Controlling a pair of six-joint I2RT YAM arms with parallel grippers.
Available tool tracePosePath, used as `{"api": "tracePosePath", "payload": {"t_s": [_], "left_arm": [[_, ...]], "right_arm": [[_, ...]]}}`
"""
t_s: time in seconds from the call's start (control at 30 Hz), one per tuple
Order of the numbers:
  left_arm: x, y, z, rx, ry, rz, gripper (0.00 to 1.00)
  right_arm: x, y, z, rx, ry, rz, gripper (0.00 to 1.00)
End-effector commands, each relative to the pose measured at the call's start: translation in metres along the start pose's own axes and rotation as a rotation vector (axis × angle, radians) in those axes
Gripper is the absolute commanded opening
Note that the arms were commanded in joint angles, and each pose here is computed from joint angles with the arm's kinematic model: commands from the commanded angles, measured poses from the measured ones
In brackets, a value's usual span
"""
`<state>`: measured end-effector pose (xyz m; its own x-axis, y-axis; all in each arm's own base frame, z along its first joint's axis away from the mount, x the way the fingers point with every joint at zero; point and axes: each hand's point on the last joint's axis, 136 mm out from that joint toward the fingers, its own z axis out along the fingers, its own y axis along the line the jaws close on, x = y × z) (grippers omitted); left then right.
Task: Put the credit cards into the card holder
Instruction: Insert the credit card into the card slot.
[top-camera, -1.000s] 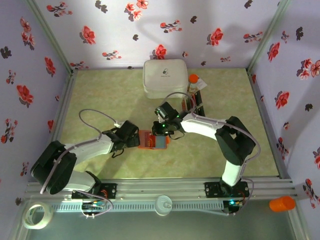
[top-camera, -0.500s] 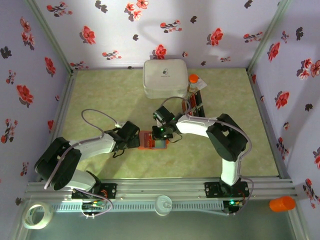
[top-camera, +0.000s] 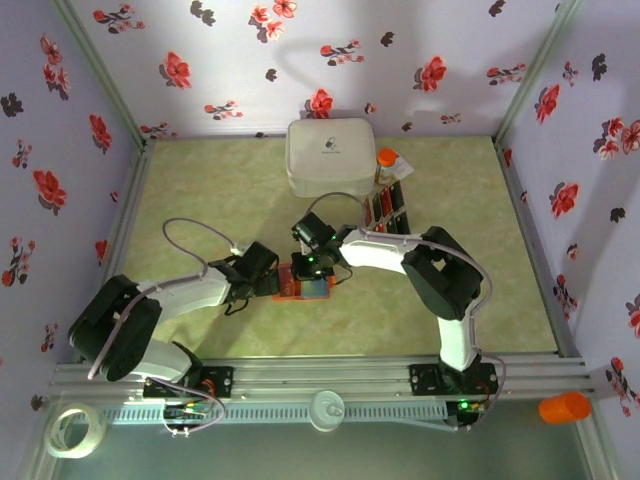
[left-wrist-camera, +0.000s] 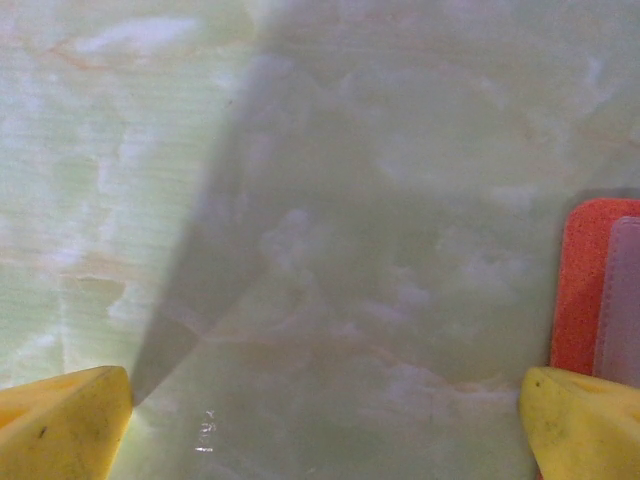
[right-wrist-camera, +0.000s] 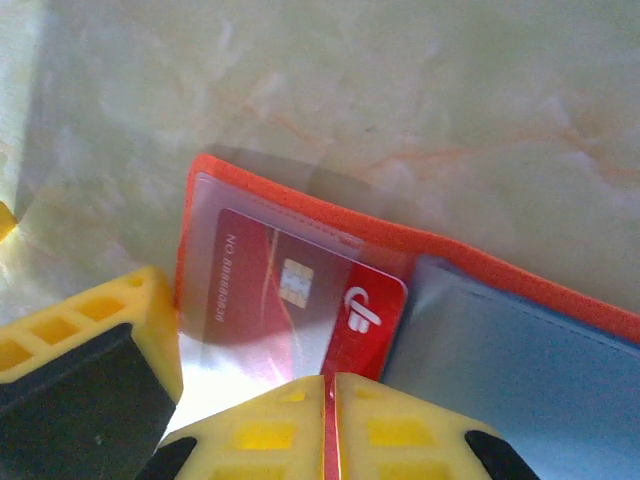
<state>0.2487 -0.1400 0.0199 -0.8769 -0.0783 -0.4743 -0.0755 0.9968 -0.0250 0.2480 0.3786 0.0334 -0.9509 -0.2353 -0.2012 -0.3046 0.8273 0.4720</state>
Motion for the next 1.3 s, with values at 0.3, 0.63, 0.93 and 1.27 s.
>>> {"api": "tracePosePath", "payload": {"t_s": [0.3, 0.63, 0.93, 1.27], "left_arm": [[-0.017, 0.014, -0.014, 0.014, -0.036, -0.049, 1.00], [-0.011, 0.009, -0.005, 0.036, -0.021, -0.041, 1.00], [-0.004, 0.004, 0.009, 0.036, 0.015, -0.017, 1.00], [0.006, 0.004, 0.021, 0.031, 0.043, -0.014, 1.00]], "right_arm": [[-0.002, 0.004, -0.013, 0.023, -0.012, -0.025, 0.13], [0.004, -0.002, -0.018, 0.042, -0.017, -0.026, 0.13], [0.008, -0.008, -0.009, 0.049, -0.001, -0.013, 0.12], [0.012, -0.010, 0.007, 0.049, 0.036, -0.002, 0.11]]}}
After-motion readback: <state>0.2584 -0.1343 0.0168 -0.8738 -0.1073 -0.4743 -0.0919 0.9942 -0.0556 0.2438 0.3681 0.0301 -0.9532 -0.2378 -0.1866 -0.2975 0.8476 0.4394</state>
